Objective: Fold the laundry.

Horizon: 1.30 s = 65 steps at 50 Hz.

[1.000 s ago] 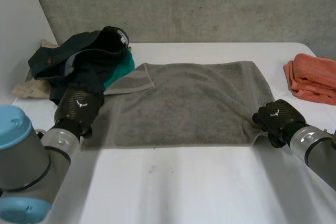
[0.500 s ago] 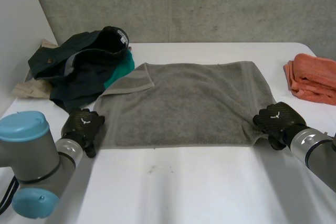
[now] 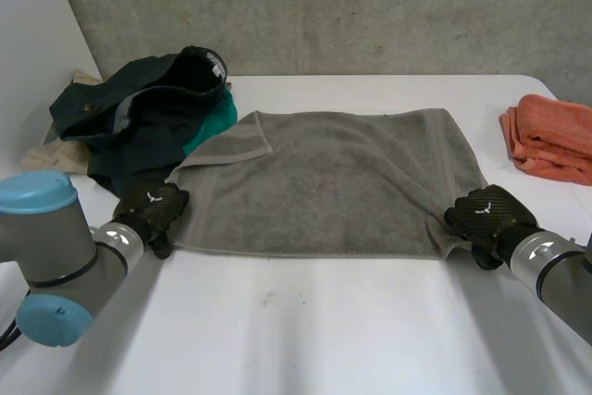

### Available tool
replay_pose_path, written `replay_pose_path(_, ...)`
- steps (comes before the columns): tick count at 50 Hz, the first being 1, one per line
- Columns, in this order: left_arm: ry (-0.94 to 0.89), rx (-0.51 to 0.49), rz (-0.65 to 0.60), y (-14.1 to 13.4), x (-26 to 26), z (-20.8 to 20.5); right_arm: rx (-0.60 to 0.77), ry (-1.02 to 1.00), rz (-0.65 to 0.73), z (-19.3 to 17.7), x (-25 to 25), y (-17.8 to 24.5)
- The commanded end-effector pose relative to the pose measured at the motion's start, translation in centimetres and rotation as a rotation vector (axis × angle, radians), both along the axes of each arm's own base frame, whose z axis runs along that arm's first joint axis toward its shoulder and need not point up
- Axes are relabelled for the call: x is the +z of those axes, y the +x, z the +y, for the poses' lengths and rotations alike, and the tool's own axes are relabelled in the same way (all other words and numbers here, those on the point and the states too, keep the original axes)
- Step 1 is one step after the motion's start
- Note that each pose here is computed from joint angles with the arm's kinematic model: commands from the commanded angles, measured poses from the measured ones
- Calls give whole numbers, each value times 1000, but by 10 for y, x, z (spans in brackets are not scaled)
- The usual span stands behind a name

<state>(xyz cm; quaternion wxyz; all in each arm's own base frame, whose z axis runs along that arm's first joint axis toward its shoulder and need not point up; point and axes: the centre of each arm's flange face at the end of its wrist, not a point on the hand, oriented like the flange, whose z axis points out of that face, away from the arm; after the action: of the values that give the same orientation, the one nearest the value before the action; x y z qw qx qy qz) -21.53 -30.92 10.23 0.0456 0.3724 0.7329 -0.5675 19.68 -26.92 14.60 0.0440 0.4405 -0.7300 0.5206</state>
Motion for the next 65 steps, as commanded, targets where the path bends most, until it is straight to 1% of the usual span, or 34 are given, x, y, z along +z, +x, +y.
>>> replay_pose_path(1, -25, -1, 3, -4, 1, -12, 0, 6, 1, 1, -1, 0)
replay_pose_path(6, -26, -9, 3, -7, 3, -13, -1, 8, 2, 2, -2, 0)
replay_pose_path(10, -47, -7, 16, -8, 17, -10, -8, 2, 0, 0, 0, -2)
replay_pose_path(12, -90, -6, 51, -8, 38, -7, -8, 1, 0, 0, 0, -2)
replay_pose_path(16, -107, 0, 97, -7, 52, 1, -12, -13, -2, -1, 5, -3)
replay_pose_path(22, -95, 6, 88, -7, 47, 2, -12, -8, -1, 0, 4, -3)
replay_pose_path(27, -20, 19, 68, -4, 22, -1, -9, -4, 0, 1, 2, -2)
replay_pose_path(30, -1, 17, 64, -4, 16, 0, -8, -2, -1, 2, 2, -2)
replay_pose_path(34, 16, 14, 61, -4, 14, 4, -8, -2, -1, 2, 2, -2)
replay_pose_path(47, 151, 18, 40, 1, 14, 28, -7, -1, -1, 2, 2, -2)
replay_pose_path(57, 149, 21, 42, 2, 12, 24, -7, 4, -1, 2, 1, -2)
replay_pose_path(65, 97, 34, 53, 3, 14, 7, -7, 10, 0, 4, -1, -2)
